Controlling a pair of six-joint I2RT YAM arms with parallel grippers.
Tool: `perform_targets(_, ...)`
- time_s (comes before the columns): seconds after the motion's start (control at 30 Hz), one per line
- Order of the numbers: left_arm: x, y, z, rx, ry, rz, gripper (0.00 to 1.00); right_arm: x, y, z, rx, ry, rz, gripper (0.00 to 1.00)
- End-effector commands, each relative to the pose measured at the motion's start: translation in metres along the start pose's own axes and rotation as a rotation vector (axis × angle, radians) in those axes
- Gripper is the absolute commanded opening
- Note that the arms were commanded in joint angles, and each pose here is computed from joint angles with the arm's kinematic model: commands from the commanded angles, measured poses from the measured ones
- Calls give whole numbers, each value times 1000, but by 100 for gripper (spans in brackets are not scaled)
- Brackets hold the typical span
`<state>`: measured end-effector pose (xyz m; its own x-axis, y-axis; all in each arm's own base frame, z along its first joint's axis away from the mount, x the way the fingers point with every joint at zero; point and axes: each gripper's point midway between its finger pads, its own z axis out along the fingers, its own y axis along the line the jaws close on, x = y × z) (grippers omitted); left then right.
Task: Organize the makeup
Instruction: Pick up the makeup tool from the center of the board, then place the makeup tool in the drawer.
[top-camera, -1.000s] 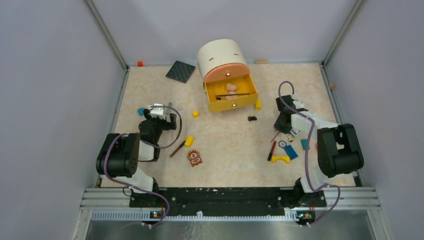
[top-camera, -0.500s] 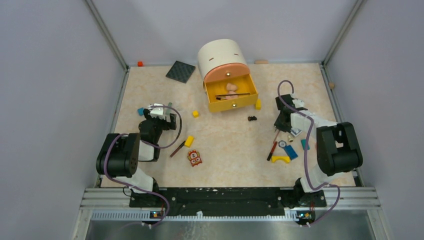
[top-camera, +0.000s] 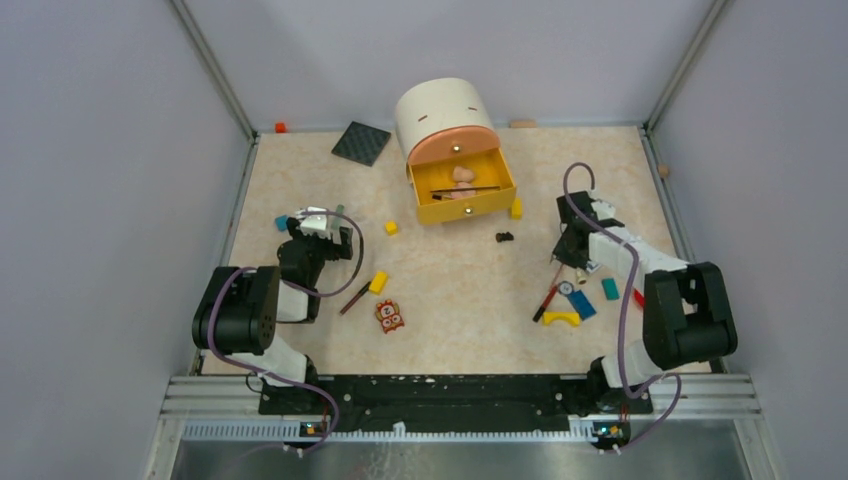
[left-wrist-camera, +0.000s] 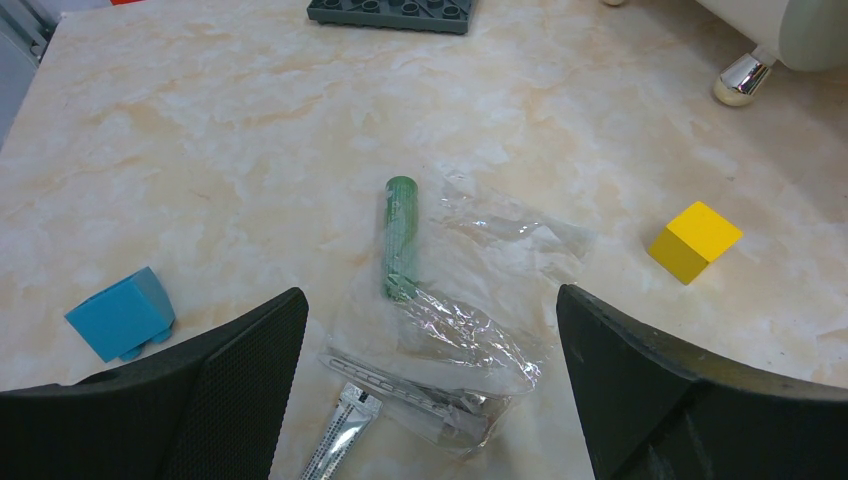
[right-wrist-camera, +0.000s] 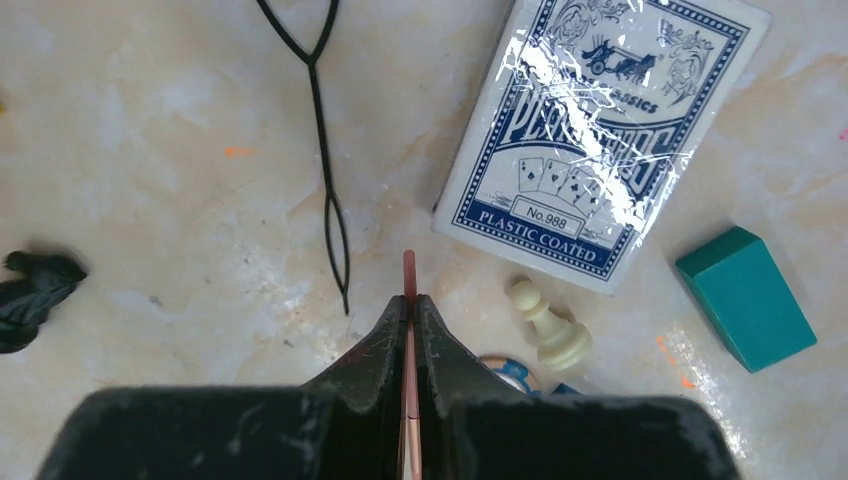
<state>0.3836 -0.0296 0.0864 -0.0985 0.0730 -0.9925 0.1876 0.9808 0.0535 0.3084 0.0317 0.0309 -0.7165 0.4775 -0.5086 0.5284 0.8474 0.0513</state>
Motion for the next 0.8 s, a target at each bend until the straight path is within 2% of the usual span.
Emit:
perform_targets(0.0, -6, -1, -1, 0, -35, 6, 99, -45, 17, -43, -113, -125, 109, 0)
perform_targets(0.27, -6, -1, -1, 0, -35, 6, 99, -104, 59, -125, -453, -332, 276, 0)
perform_targets(0.5, -6, -1, -1, 0, -35, 6, 99, -134, 105, -162, -601, -355, 398, 0)
perform_targets(0.77, -6, -1, -1, 0, -35, 5, 99, -139, 191, -200, -766, -373, 440, 0)
